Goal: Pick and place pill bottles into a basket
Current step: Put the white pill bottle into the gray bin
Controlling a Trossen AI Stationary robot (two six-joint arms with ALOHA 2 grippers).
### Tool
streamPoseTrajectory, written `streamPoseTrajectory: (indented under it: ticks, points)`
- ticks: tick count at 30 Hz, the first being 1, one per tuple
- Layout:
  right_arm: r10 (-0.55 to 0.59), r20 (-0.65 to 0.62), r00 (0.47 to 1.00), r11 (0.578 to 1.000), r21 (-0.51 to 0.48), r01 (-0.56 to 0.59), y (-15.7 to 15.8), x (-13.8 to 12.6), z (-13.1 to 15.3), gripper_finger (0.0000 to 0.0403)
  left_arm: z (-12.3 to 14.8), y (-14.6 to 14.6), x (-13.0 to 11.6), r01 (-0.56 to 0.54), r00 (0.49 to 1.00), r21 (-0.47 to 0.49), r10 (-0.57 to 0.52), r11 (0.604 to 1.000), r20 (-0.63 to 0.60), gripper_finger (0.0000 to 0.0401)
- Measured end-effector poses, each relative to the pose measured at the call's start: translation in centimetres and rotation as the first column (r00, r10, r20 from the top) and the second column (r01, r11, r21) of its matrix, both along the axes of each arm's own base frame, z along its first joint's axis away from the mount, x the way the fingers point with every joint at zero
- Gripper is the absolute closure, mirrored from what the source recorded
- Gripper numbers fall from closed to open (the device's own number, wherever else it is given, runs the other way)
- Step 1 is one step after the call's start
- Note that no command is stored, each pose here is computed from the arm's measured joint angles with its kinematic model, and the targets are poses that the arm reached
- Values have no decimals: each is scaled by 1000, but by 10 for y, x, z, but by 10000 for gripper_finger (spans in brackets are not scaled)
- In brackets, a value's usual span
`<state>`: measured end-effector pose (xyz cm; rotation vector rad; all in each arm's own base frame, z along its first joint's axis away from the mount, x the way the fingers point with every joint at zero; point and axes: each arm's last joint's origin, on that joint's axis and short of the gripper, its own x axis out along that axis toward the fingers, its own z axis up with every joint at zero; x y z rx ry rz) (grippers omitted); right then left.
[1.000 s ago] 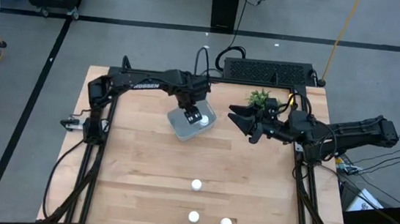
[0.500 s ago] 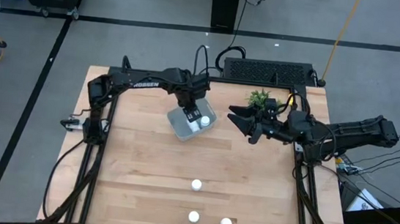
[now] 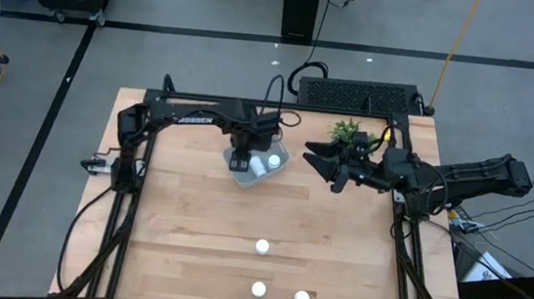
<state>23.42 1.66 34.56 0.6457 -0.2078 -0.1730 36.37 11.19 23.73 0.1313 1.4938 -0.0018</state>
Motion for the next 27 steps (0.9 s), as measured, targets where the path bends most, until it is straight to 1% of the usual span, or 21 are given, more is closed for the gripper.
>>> streamPoseTrajectory:
  ticks: [2, 4, 8, 10, 14, 16, 18, 22, 24, 27]
  points:
    - [0, -4, 1000, 1000, -1, 0, 0, 0, 0, 147, 0, -6, 1, 100, 995, -2, -100, 995, -9, 205]
    - [-1, -5, 1000, 1000, -6, 1, 0, 0, 0, 147, 0, -14, 4, 192, 981, -8, -192, 981, -4, 204]
    - [-1, -6, 1000, 1000, -11, 1, 0, 0, 0, 147, -5, -26, 12, 298, 954, -5, -298, 954, 10, 214]
    - [-1, -8, 1000, 1000, -12, 1, 0, 0, -1, 147, -10, -28, 16, 310, 951, 0, -310, 951, 11, 223]
    - [0, -29, 1000, 1000, -6, 0, 0, 0, -3, 147, -12, -27, 21, 323, 945, 32, -324, 946, 40, 243]
    - [1, -40, 999, 1000, -3, -1, 0, 0, -4, 147, -18, -26, 25, 323, 944, 46, -325, 945, 46, 252]
    - [1, -41, 999, 1000, -2, -1, 0, 0, -4, 147, -24, -25, 25, 316, 948, 41, -318, 948, 36, 257]
    - [1, -40, 999, 1000, -4, -1, 0, 0, -4, 147, -37, -25, 24, 311, 950, 37, -312, 950, 18, 252]
    - [1, -39, 999, 1000, -2, -1, 0, 0, -4, 147, -46, -25, 22, 303, 953, 69, -303, 950, -12, 244]
    - [1, -41, 999, 1000, -4, -1, 0, 0, -4, 147, -51, -25, 21, 313, 949, 91, -314, 946, -3, 230]
